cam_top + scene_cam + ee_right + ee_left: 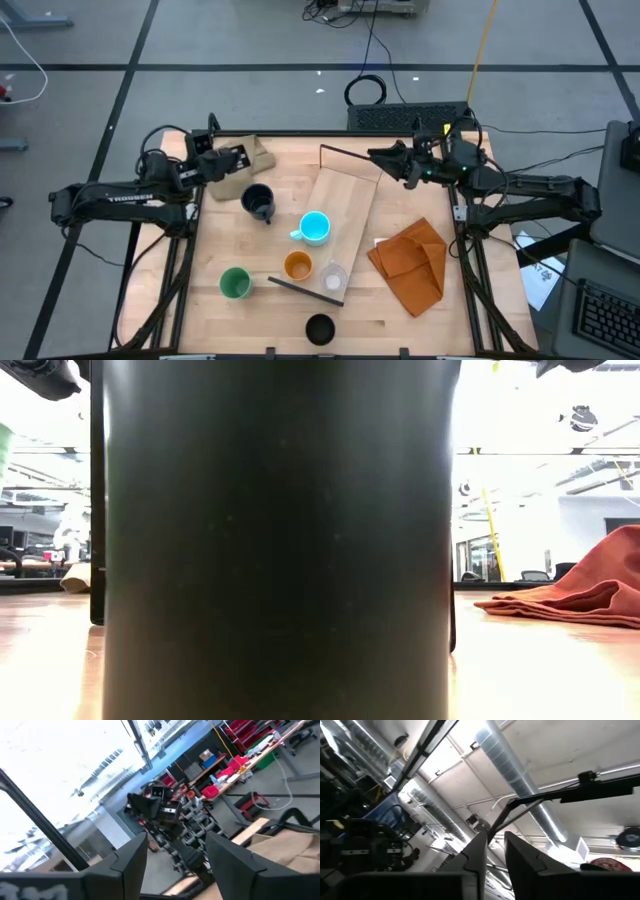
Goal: Stack small to large cups/mugs on shelf
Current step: Put the dark blue mug on the shelf
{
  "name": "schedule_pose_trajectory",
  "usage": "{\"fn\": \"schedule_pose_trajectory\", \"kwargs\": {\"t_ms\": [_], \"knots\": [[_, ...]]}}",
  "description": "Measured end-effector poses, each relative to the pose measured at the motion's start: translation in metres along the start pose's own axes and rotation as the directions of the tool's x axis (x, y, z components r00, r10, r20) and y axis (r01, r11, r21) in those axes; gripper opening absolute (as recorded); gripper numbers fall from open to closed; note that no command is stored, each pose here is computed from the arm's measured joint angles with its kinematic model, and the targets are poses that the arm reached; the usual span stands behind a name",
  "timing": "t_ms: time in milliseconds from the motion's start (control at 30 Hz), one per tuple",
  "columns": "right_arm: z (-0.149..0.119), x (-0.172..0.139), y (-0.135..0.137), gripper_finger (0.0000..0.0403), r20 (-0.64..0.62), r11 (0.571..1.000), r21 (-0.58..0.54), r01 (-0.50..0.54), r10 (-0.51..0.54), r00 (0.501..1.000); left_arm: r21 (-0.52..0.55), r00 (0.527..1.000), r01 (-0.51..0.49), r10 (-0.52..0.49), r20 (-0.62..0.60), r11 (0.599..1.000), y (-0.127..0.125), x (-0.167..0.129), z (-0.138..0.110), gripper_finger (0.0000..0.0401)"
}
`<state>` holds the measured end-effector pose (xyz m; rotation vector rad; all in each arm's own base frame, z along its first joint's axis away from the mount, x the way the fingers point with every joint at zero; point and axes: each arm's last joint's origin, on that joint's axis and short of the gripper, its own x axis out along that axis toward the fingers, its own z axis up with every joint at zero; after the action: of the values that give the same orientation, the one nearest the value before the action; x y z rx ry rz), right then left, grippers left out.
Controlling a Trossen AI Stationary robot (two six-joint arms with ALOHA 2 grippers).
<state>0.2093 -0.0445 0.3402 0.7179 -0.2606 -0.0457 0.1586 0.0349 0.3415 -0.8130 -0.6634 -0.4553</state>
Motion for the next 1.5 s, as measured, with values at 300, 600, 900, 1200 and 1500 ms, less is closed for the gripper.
{"fn": "schedule_pose_trajectory", "kwargs": {"t_ms": [300, 600, 900, 1200, 1500], "knots": [[-0.007, 0.0, 0.012, 0.0188, -0.079, 0.992, 0.05, -0.118, 0.122, 0.989, -0.073, 0.998, 0.053, -0.056, -0.037, 0.996, -0.023, 0.025, -0.004, 0.0088], [-0.012, -0.001, 0.024, 0.0188, -0.085, 0.978, 0.06, -0.201, 0.205, 0.975, 0.014, 0.965, -0.173, 0.172, -0.199, 0.985, -0.049, 0.066, 0.0, 0.0088], [-0.015, -0.007, 0.039, 0.0187, -0.113, 0.957, 0.075, -0.279, 0.286, 0.951, 0.109, 0.926, -0.296, 0.313, -0.213, 0.949, -0.089, 0.09, 0.023, 0.0088], [-0.009, -0.018, 0.043, 0.0187, -0.106, 0.956, 0.056, -0.286, 0.291, 0.951, 0.262, 0.721, -0.566, 0.623, -0.304, 0.782, -0.11, 0.098, 0.033, 0.0088], [-0.014, -0.018, 0.04, 0.0187, -0.152, 0.967, 0.069, -0.243, 0.251, 0.956, 0.438, 0.253, -0.779, 0.864, -0.436, 0.449, -0.081, 0.081, 0.007, 0.0088]]}}
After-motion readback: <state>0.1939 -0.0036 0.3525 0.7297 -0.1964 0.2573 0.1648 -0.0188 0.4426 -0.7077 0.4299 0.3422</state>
